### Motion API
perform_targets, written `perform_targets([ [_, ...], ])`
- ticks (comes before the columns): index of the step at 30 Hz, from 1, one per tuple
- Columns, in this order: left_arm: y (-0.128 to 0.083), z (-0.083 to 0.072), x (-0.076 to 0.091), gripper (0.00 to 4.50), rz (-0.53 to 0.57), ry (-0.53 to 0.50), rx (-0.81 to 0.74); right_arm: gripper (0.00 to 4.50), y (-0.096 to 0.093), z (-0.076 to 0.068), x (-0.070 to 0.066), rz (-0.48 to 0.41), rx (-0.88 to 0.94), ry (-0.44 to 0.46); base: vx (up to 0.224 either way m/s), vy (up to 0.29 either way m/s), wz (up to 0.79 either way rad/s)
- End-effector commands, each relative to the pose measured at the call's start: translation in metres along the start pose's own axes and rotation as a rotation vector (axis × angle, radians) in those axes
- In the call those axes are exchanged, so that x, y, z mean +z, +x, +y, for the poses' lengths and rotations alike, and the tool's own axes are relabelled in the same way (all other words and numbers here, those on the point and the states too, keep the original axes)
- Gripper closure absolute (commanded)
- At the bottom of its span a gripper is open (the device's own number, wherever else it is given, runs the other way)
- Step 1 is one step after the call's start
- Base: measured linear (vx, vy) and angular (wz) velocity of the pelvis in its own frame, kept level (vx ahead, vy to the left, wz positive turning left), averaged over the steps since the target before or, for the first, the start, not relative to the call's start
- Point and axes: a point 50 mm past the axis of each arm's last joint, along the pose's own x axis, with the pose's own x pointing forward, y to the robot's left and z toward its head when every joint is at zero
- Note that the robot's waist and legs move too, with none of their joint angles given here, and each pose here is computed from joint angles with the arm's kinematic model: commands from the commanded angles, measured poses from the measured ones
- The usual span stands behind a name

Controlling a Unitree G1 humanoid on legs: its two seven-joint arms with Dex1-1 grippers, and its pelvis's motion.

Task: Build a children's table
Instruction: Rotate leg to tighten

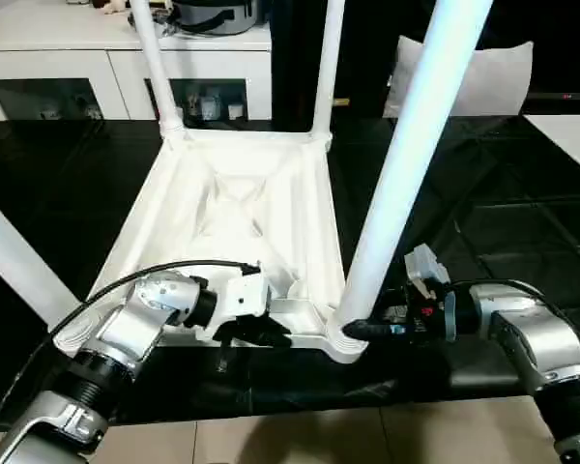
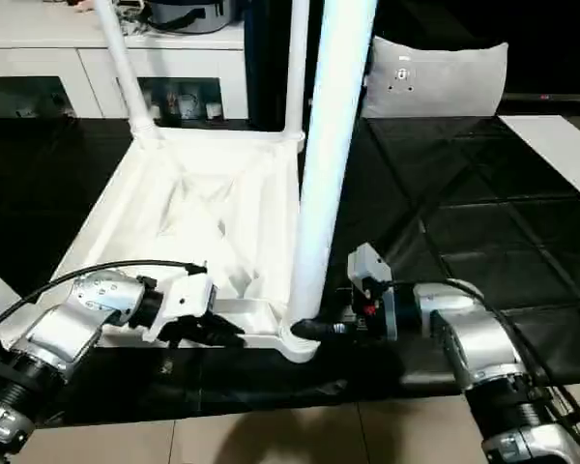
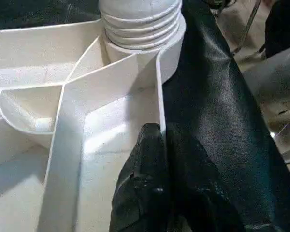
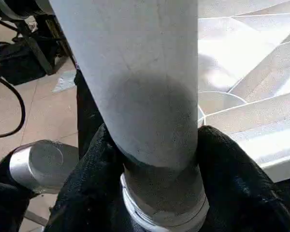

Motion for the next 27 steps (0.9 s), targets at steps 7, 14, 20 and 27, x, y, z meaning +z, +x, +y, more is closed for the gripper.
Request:
perform_targets([
  [7, 0.019, 0.008, 0.006, 4.5, -0.048, -0.19, 0.202, 2.52, 0.032, -0.01, 0.0, -0.083, -0.304, 0.147, 0.0, 0.0, 0.0],
  [14, 0.042, 0.03, 0.023, 4.5, -0.111, -0.391, 0.487, 2.53, 0.049, -0.037, -0.004, -0.115, -0.754, 0.307, 0.0, 0.0, 0.0],
  [20, 0.056, 0.028, 0.033, 4.5, -0.113, -0.45, 0.499, 1.83, 0.053, -0.036, 0.001, -0.197, -0.786, 0.303, 0.0, 0.0, 0.0],
  [27, 0.047, 0.022, 0.028, 4.5, -0.09, -0.382, 0.446, 1.29, 0.037, -0.033, 0.006, -0.212, -0.73, 0.229, 0.0, 0.0, 0.0],
])
